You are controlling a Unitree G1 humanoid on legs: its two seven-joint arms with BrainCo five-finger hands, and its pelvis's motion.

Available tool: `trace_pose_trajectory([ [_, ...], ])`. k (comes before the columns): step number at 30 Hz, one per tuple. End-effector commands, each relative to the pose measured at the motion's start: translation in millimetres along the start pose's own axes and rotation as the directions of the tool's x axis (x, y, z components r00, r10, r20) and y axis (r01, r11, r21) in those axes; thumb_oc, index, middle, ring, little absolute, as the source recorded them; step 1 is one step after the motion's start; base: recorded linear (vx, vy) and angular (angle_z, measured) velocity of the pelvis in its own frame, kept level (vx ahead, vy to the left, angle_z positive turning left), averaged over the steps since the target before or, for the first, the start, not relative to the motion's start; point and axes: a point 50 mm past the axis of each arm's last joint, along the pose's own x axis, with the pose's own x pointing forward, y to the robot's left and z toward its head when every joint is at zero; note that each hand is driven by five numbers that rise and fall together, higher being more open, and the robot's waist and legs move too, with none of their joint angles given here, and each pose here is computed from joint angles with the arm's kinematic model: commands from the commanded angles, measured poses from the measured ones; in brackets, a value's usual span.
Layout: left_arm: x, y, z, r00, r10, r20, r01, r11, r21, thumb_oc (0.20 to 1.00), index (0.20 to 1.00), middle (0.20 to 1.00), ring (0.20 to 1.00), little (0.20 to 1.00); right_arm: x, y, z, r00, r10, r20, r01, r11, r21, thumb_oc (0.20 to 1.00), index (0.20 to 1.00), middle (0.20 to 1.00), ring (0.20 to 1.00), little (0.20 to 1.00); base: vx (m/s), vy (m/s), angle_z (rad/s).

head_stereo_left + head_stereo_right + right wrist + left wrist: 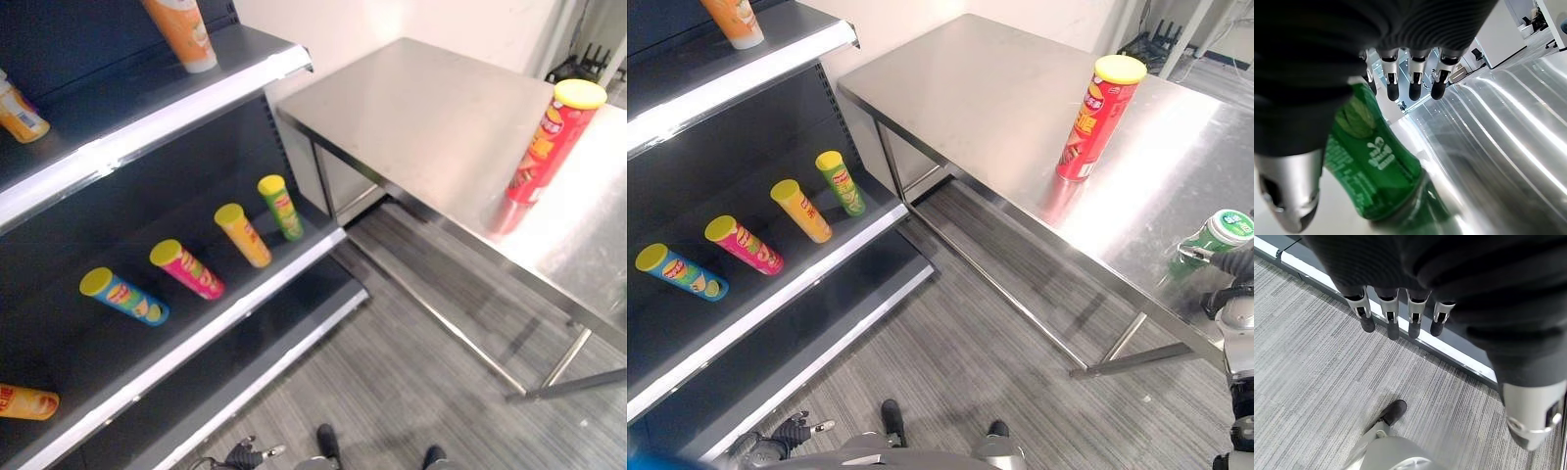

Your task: Put the goods on the table back onto the shelves and tidy them up.

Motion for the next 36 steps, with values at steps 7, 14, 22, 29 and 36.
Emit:
trace_pose_trajectory([
  [7,4.3,15.6,20.4,0.997,0.048,0.059,-0.048,0.999,-0.003,1.000,1.000,1.000,1.000,1.000,15.6,4.9,36.0,0.995,-0.027,0.099,0.026,1.000,0.012,1.000,1.000,1.000,1.000,1.000,0.00,-0.004,0.03],
  [14,4.7,21.1,22.0,0.996,0.069,0.060,-0.069,0.998,-0.011,1.000,1.000,1.000,1.000,1.000,13.9,7.2,46.9,0.988,-0.001,0.152,-0.003,1.000,0.022,0.200,0.200,0.200,0.200,0.200,-0.01,-0.018,0.05],
  [22,4.2,21.5,25.7,0.993,0.094,0.076,-0.085,0.990,-0.109,1.000,1.000,1.000,1.000,1.000,-3.6,-20.3,102.0,0.901,-0.161,0.403,0.063,0.967,0.246,0.200,0.200,0.200,0.200,0.200,-0.05,-0.023,0.11],
  [29,3.6,25.6,17.4,0.993,0.111,0.041,-0.104,0.985,-0.139,1.000,1.000,1.000,1.000,1.000,-24.1,-35.4,143.7,0.786,-0.178,0.592,0.023,0.965,0.260,0.200,0.200,0.200,0.200,0.200,0.05,0.267,0.97],
  [36,2.8,41.6,18.1,0.986,0.163,0.042,-0.154,0.975,-0.161,1.000,1.000,1.000,1.000,1.000,-24.3,-37.1,161.1,0.748,-0.182,0.638,0.043,0.973,0.227,0.200,0.200,0.200,0.200,0.200,0.06,0.247,0.35],
])
